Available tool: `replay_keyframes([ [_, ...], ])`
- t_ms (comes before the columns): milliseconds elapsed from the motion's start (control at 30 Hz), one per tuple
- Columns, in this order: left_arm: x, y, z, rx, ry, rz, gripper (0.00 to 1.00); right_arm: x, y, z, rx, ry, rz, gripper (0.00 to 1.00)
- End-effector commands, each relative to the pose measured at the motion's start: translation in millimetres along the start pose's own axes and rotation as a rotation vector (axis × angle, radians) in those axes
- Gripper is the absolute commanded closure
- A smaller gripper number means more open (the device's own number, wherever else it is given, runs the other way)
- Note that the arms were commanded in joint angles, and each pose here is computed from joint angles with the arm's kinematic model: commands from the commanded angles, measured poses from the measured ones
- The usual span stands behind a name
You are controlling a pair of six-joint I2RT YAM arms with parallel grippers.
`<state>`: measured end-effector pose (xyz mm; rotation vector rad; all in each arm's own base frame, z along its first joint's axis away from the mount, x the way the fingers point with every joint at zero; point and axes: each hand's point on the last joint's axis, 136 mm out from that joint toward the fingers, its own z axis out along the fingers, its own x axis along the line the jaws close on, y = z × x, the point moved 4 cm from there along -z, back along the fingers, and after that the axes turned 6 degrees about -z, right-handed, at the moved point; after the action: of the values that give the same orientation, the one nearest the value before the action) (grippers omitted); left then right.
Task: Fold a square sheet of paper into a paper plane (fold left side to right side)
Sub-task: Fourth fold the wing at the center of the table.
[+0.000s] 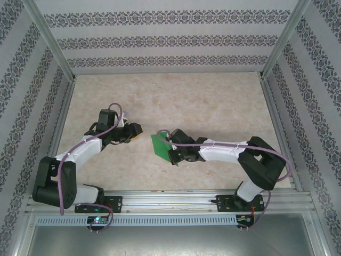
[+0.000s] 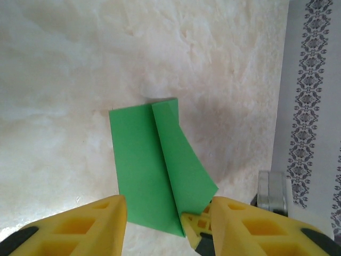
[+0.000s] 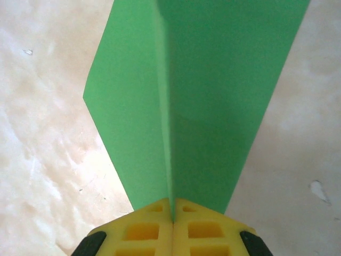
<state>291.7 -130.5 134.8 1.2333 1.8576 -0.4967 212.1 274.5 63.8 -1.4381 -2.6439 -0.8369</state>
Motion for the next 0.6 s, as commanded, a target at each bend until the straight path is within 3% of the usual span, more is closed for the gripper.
replay_keyframes([
  [0,2,-17,12,0.085,-0.010,0.016,0.55,13,0,1,0.006,0.191,0.071,1.00],
  [300,-8,-38,46,0.184,-0.010,0.039,0.55,0,2,6,-0.014,0.348,0.207,1.00],
  [567,-9,-55,76,0.235,0.028,0.058,0.56,-10,-2,10,0.007,0.369,0.248,1.00],
])
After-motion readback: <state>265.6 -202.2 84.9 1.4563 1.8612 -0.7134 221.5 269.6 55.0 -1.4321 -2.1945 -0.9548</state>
